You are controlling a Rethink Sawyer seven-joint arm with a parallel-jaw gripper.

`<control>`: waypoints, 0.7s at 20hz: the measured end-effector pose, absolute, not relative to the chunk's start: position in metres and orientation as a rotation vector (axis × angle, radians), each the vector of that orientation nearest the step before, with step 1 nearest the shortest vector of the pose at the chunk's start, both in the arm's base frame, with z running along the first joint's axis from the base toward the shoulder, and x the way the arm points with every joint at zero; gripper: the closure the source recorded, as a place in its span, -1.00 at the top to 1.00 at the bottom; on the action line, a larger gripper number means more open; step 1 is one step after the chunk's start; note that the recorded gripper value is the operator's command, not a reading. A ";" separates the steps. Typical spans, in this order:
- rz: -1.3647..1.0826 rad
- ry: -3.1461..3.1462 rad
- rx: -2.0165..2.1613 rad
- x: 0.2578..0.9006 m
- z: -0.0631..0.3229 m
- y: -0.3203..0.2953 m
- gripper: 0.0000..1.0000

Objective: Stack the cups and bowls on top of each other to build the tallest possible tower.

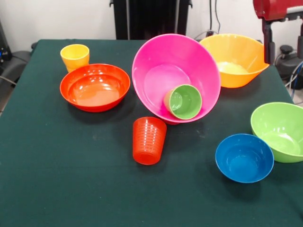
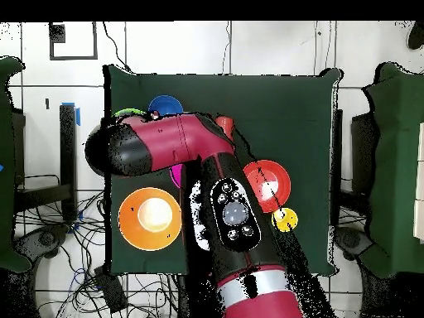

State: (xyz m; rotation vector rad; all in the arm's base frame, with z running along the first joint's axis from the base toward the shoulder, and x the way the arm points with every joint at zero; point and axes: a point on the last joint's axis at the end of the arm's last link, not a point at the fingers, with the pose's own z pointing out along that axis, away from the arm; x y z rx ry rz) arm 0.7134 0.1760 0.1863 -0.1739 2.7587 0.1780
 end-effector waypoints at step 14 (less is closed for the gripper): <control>0.185 2.752 -0.177 0.732 0.173 0.176 1.00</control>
